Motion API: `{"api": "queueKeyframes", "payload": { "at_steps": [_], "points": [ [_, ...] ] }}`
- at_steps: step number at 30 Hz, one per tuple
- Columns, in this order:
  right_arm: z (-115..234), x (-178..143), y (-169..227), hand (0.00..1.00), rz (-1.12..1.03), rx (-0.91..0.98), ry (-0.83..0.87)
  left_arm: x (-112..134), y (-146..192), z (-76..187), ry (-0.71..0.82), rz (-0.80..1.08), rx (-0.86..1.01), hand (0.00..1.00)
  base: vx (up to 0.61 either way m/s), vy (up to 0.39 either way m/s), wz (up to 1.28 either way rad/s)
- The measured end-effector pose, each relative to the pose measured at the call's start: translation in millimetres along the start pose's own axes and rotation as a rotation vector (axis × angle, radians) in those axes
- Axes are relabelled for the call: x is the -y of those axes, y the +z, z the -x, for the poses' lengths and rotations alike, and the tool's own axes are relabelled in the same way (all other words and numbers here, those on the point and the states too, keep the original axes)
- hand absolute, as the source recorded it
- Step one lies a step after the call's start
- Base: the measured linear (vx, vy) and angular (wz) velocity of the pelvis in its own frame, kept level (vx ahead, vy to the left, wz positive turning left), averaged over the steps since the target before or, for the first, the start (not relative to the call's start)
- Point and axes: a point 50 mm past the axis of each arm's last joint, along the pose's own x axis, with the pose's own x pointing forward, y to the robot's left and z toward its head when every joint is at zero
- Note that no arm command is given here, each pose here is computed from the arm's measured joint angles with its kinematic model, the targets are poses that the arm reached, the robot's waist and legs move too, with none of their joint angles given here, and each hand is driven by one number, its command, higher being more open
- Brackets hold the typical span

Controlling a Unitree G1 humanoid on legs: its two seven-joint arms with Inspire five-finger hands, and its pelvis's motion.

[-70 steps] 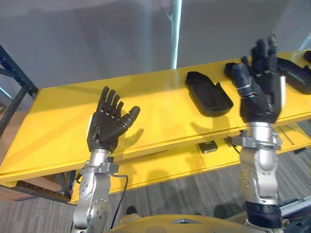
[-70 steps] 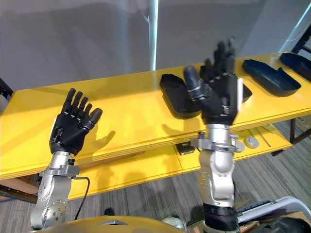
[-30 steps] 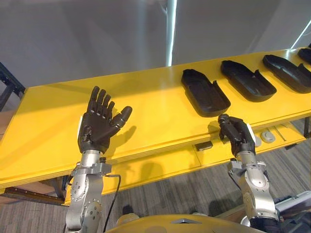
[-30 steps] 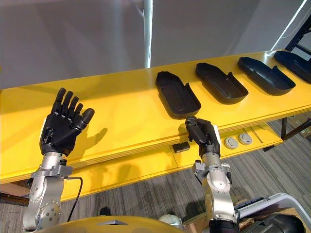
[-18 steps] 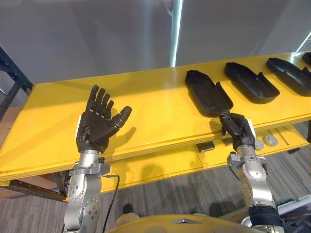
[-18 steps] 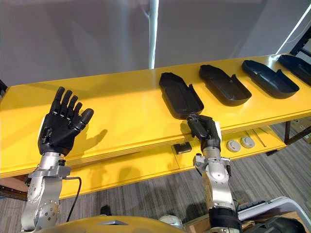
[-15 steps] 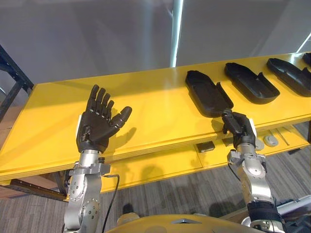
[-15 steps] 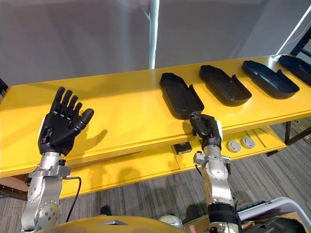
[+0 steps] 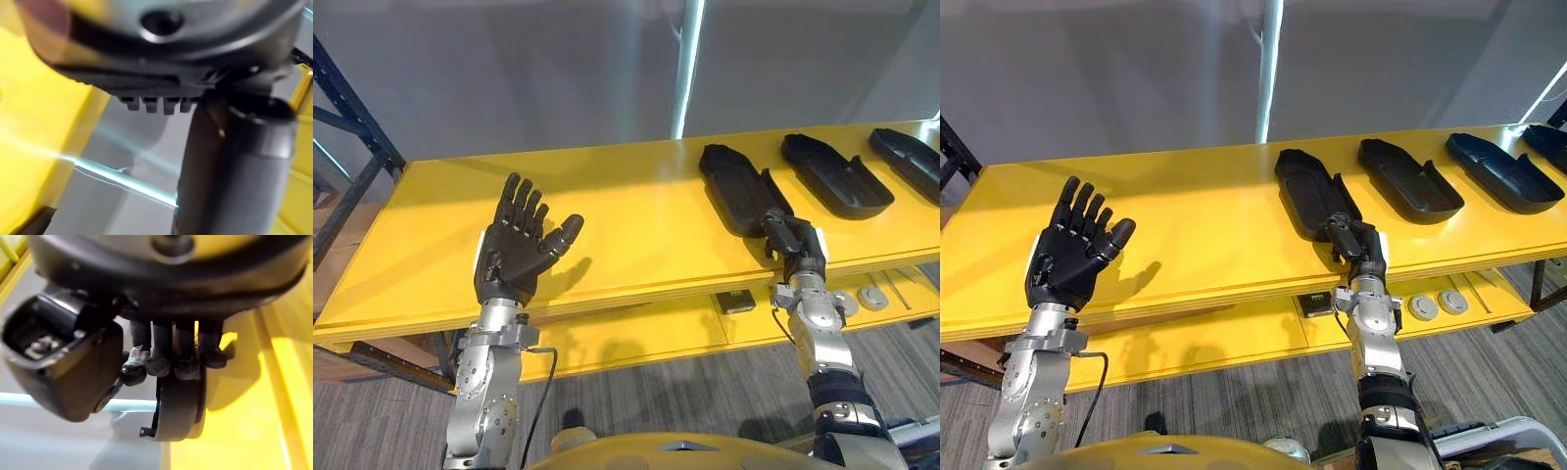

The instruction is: Walk over and take three plastic housings, then place them on the shelf

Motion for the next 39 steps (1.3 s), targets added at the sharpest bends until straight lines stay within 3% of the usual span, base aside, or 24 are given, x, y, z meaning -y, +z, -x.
{"api": "queueKeyframes", "payload": {
  "at_steps": [18, 25, 31, 32, 36, 39],
  "points": [
    [-14.3, -13.6, 14.1, 0.0, 0.029, 0.035, 0.043, 0.5, 0.0, -0.3, -0.004, 0.001, 0.0, 1.0, 0.0, -0.003, 0.02],
    [45.3, -22.2, 44.7, 0.0, -0.018, 0.215, 0.117, -0.4, 4.4, 0.6, 0.001, -0.002, 0.026, 1.0, 0.02, -0.002, -0.14],
    [81.0, -20.8, 58.7, 0.0, -0.123, 0.254, 0.324, 6.1, 13.1, -1.2, -0.034, 0.002, 0.076, 1.0, 0.03, -0.001, -0.33],
    [83.9, -18.9, 58.1, 1.0, -0.147, 0.252, 0.337, 6.2, 13.5, -1.3, -0.035, 0.002, 0.078, 1.0, 0.01, -0.005, -0.16],
    [90.2, -8.3, 55.9, 1.0, -0.17, 0.244, 0.309, 6.5, 13.5, -1.4, -0.038, 0.009, 0.079, 1.0, 0.01, -0.005, -0.11],
    [92.5, 2.1, 52.8, 1.0, -0.174, 0.24, 0.188, 8.6, 12.3, -1.5, -0.047, 0.016, 0.077, 1.0, 0.02, 0.002, -0.15]
  ]
}}
